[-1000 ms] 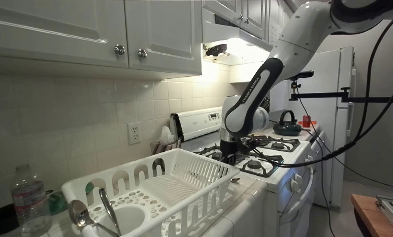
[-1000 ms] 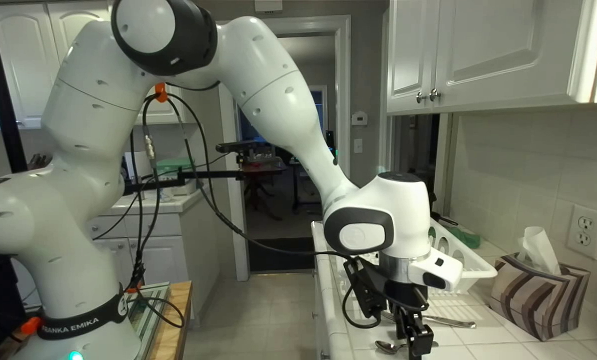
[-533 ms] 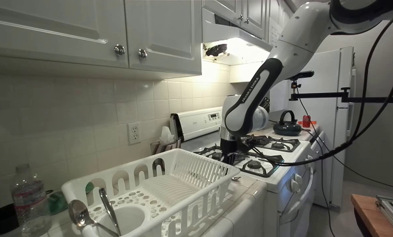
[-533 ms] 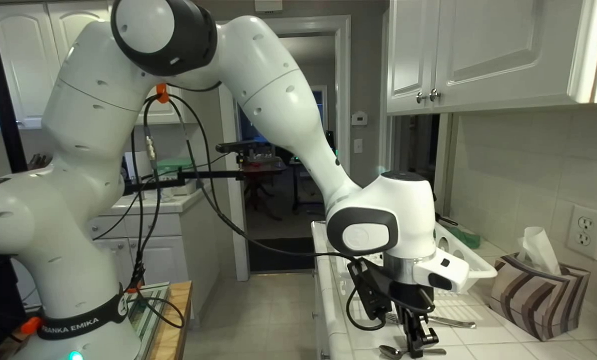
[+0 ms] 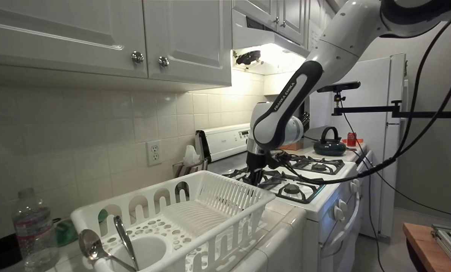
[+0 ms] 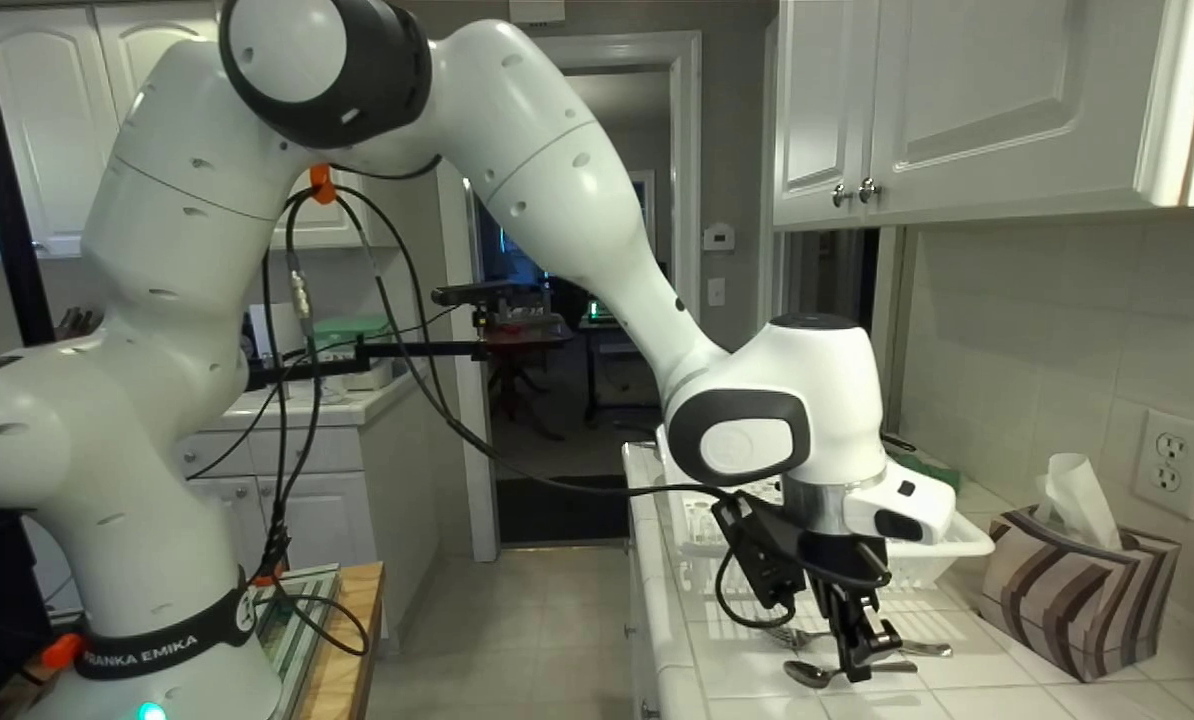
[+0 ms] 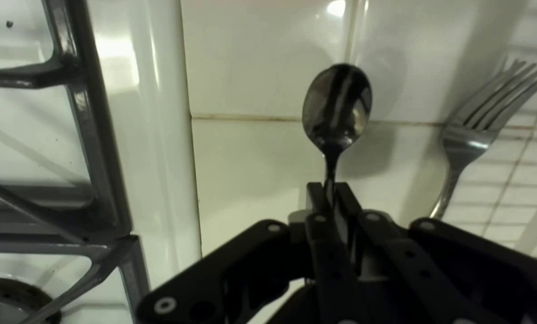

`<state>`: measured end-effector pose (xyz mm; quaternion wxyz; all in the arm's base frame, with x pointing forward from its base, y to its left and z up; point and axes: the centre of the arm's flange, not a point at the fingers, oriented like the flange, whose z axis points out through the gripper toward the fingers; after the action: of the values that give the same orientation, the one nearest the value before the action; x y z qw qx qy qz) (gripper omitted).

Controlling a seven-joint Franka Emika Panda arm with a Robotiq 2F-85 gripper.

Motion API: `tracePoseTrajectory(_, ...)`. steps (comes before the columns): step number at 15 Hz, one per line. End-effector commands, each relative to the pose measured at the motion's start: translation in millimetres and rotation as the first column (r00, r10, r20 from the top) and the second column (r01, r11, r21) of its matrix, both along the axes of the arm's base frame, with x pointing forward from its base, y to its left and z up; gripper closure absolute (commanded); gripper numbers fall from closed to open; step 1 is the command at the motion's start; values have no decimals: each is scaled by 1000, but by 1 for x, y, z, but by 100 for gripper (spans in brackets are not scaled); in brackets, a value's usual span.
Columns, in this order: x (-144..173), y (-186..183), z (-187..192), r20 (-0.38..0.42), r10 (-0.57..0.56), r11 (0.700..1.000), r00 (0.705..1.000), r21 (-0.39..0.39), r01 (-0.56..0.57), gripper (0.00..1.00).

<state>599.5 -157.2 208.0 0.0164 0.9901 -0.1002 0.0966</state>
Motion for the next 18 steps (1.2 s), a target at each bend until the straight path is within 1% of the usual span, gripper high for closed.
tracePoseTrajectory(1,0,-2,41,57,34,999,998,7,-34,98)
tracePoseTrajectory(5,4,10,80,138,81,997,987,-5,-81,98)
tracePoseTrajectory(9,15,37,110,207,153,988,966,-21,-152,98)
tracePoseTrajectory(13,25,88,129,255,257,966,932,-50,-252,98)
tracePoseTrajectory(15,30,117,134,278,298,954,913,-51,-295,98)
tracePoseTrajectory(18,34,163,137,298,368,928,881,-53,-370,98)
